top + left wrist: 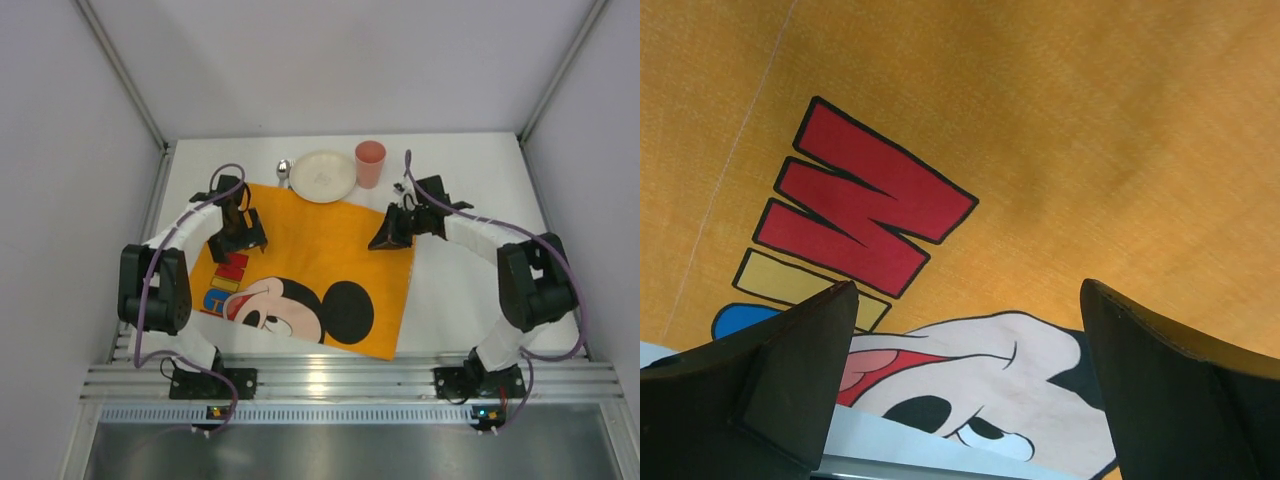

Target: Set the dinner table for one person

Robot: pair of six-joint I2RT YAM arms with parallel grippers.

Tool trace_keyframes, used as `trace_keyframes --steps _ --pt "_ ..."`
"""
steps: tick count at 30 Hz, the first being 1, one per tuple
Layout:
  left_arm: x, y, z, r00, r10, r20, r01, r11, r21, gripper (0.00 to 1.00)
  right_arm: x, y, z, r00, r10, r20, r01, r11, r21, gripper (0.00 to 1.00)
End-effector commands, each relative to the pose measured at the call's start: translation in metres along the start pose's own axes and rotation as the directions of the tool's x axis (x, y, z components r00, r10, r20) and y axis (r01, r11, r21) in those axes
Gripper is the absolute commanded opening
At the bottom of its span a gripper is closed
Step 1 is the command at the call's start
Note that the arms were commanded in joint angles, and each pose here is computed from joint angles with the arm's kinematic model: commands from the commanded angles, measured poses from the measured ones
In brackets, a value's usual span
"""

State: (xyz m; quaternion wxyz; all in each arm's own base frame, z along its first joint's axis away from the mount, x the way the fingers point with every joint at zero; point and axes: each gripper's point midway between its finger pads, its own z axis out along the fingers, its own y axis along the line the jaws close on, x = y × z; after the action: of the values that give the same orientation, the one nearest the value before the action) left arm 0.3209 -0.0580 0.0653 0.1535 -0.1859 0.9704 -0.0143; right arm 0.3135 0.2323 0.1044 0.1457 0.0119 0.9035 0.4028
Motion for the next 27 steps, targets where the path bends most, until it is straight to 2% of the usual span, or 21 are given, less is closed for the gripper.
trace_keyframes --steps 1,7,13,16,17,20,27 --pt "-0.002 0.003 0.013 1.0 0.015 0.007 -0.015 1.0 -0.022 0.97 0.009 -0.009 0.023 0.998 0.003 -0.065 -0.001 1.0 0.026 0.0" --pt "0.028 0.006 0.023 0.996 -0.04 -0.081 0.039 0.999 -0.011 0.95 0.025 -0.056 0.037 0.989 0.023 -0.145 0.005 0.982 0.186 0.0" --pt "0.077 0.02 0.031 0.98 -0.058 -0.191 0.051 0.998 -0.041 0.94 0.029 -0.097 0.027 0.98 0.051 -0.19 0.017 0.94 0.342 0.0" --pt "0.101 0.024 0.031 0.971 -0.058 -0.233 0.045 0.997 -0.059 0.93 0.013 -0.124 0.013 0.984 0.07 -0.162 0.008 0.897 0.441 0.0" --pt "0.116 0.022 0.03 0.962 -0.052 -0.269 0.042 0.998 -0.046 0.93 0.009 -0.14 0.001 0.984 0.094 -0.15 -0.005 0.861 0.509 0.0" --pt "0.138 0.016 0.026 0.948 -0.038 -0.315 0.031 0.999 -0.03 0.92 -0.005 -0.164 -0.019 0.984 0.133 -0.116 -0.039 0.807 0.59 0.0" --pt "0.175 -0.011 0.007 0.928 0.045 -0.37 -0.033 0.999 0.04 0.93 -0.023 -0.198 -0.049 0.982 0.185 -0.025 -0.12 0.73 0.673 0.0"
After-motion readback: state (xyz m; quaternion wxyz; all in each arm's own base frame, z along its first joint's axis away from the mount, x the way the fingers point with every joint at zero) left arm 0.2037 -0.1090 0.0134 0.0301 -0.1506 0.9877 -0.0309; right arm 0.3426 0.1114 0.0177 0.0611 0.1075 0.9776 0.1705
